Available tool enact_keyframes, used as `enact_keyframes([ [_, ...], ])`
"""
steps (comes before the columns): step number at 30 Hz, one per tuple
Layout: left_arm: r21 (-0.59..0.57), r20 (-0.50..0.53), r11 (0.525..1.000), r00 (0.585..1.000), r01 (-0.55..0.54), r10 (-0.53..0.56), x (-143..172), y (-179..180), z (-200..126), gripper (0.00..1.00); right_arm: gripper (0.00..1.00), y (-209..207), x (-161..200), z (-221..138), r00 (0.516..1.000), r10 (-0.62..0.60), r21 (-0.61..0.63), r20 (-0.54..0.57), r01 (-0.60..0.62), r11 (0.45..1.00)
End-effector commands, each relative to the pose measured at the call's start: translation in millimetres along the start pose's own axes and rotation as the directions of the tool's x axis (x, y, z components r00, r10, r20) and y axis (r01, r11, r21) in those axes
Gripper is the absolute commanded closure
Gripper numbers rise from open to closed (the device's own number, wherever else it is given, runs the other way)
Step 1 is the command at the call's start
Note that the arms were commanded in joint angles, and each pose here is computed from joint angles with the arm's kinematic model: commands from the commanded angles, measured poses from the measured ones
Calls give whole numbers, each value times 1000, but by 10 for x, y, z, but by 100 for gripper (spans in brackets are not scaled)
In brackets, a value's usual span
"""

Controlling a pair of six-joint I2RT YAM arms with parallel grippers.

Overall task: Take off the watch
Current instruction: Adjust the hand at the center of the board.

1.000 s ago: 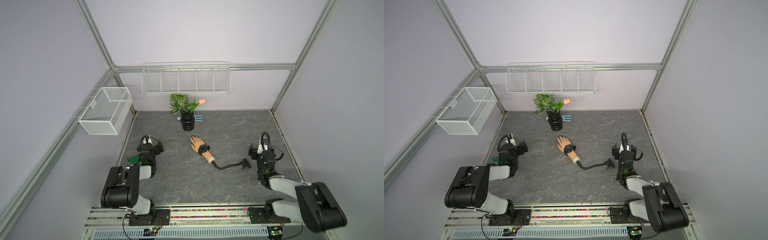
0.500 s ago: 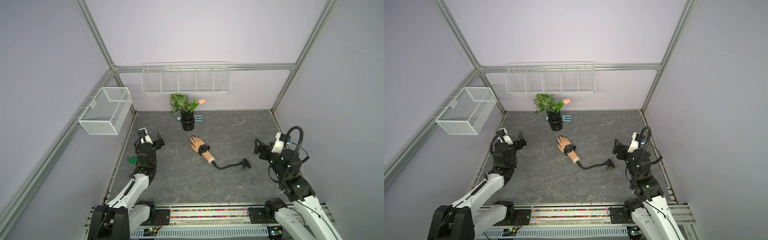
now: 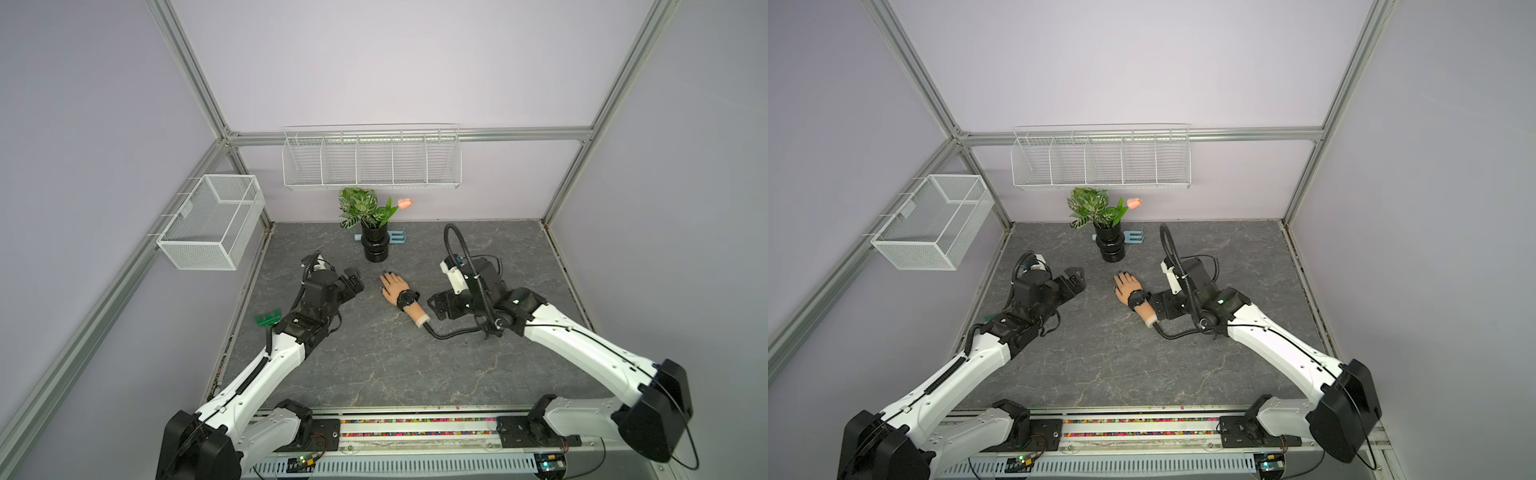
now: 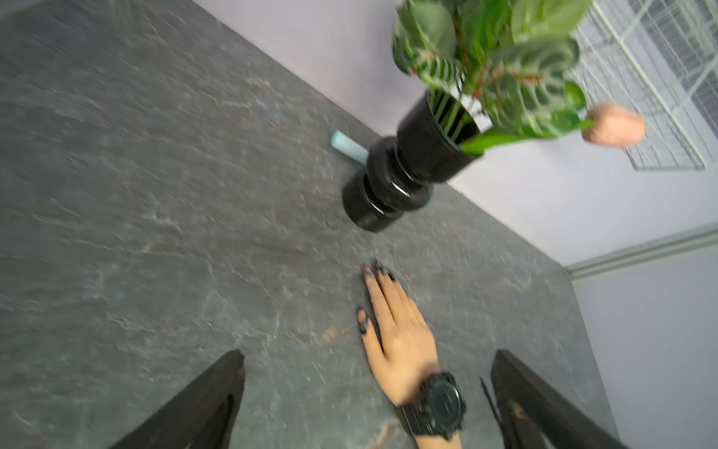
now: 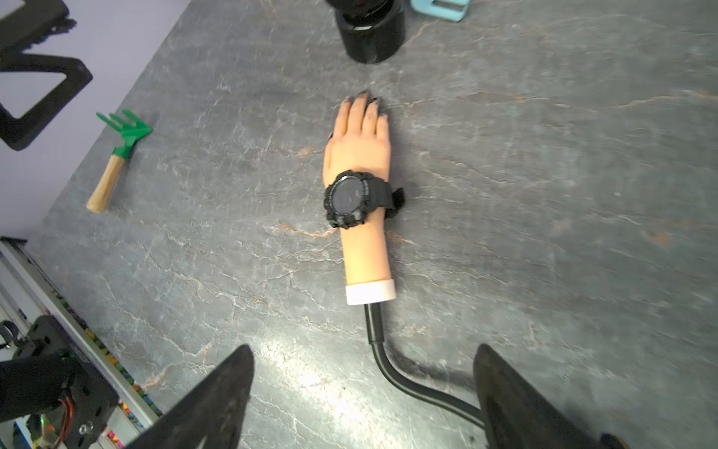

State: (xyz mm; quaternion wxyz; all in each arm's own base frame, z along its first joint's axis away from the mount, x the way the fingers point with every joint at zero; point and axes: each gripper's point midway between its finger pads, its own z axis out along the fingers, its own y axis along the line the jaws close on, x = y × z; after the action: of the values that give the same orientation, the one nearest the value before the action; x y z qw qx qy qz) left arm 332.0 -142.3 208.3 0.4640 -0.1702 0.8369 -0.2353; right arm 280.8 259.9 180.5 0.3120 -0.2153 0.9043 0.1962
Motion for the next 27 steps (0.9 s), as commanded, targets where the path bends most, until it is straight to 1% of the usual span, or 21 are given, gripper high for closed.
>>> enact_keyframes([
  [1,13,-93,1000,996,1,0,274,-194,-15,1,11,195,79,289,994,-99,-54,-42,96,994],
  [3,52,-131,995,988,-81,87,408,-327,2,1,11,213,116,466,993,-104,-57,-55,101,993],
  [5,71,-169,983,970,-167,177,527,-373,33,1,11,194,187,640,992,-107,-53,-74,103,993],
  [7,90,-200,969,949,-230,244,595,-388,48,1,11,202,281,770,988,-121,-73,-93,114,991],
  [9,97,-212,958,935,-269,284,613,-382,42,1,11,204,377,873,987,-128,-93,-94,119,988],
  [11,102,-201,949,928,-299,314,596,-375,20,1,11,210,446,951,987,-135,-109,-90,125,986],
  [16,85,-155,939,926,-334,343,508,-326,-40,1,11,142,574,1106,983,-140,-92,-117,129,987],
  [21,62,-132,937,928,-343,349,477,-250,-80,1,2,23,597,1225,984,-144,-35,-104,141,989],
  [25,42,-123,937,929,-347,349,473,-190,-91,1,0,-66,616,1331,979,-164,12,-121,167,986],
  [27,38,-126,937,928,-349,351,480,-176,-92,1,2,-105,604,1368,977,-174,34,-119,180,983],
])
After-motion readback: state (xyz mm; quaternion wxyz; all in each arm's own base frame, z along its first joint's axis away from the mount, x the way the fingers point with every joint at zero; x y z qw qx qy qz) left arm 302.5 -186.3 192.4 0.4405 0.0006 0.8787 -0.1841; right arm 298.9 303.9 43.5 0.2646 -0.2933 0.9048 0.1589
